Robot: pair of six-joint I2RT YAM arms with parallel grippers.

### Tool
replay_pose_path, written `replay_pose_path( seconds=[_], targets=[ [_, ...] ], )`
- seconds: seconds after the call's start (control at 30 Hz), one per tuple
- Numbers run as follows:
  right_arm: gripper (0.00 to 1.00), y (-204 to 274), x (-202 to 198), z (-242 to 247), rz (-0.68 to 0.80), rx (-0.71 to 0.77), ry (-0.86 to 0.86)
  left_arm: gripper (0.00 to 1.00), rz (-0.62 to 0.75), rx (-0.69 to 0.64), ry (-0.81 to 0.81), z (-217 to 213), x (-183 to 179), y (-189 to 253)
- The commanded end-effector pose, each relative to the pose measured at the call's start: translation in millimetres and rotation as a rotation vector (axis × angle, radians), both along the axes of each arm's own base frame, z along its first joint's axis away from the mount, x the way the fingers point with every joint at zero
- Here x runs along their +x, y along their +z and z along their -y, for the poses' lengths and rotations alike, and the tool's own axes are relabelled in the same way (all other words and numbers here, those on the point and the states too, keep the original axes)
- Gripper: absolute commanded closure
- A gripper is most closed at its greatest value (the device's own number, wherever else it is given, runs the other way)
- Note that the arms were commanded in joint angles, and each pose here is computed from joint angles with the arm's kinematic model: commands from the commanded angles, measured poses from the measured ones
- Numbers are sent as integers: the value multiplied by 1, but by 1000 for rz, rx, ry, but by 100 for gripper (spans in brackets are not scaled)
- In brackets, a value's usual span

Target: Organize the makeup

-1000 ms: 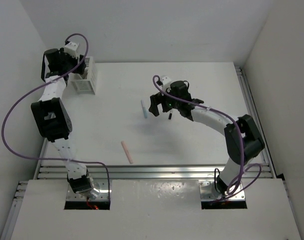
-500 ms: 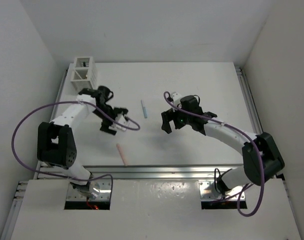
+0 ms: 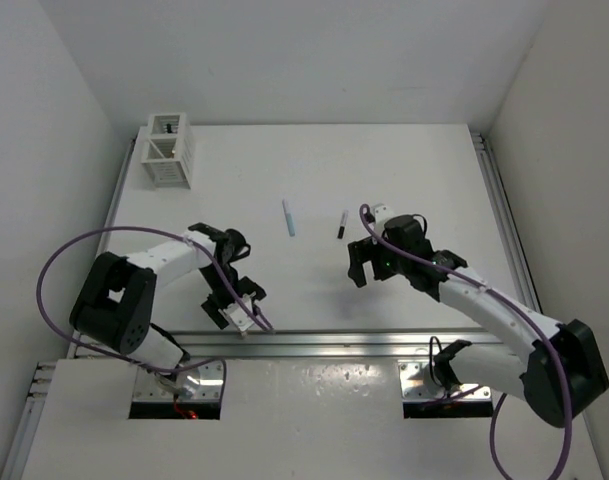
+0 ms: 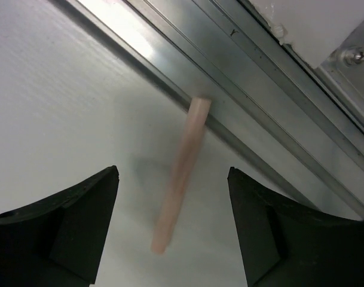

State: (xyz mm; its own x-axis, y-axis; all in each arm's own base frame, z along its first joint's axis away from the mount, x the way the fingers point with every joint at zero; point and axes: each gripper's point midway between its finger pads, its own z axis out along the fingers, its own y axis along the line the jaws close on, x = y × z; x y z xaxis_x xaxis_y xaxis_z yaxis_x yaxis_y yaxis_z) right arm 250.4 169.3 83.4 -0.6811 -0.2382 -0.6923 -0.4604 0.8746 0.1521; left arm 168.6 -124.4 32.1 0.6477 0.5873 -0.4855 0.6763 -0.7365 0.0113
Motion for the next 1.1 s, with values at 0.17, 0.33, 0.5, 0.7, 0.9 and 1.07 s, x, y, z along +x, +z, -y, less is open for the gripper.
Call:
replay_pose_path(
  seconds=[0.17,0.33,0.5,0.7,0.9,1.07],
  targets=[
    [0,6,-13,35,49,-80,-99,43,176,-19,-24,10,14,-42],
    [0,7,-14,41,70,-104,-104,87,218,41,58,5,32,-56],
    [0,9,-11,44,90,-126,-92,100,195,11,103,19,44,-32],
    [0,10,6,37,120,-125,-75,100,173,-182,477,61,139,52],
    [0,15,48,21,45,-33,-72,100,6,-546,927,67,268,175],
    [0,25,90,-12,60,73,50,100,111,-963,1338,-6,393,304]
  ],
)
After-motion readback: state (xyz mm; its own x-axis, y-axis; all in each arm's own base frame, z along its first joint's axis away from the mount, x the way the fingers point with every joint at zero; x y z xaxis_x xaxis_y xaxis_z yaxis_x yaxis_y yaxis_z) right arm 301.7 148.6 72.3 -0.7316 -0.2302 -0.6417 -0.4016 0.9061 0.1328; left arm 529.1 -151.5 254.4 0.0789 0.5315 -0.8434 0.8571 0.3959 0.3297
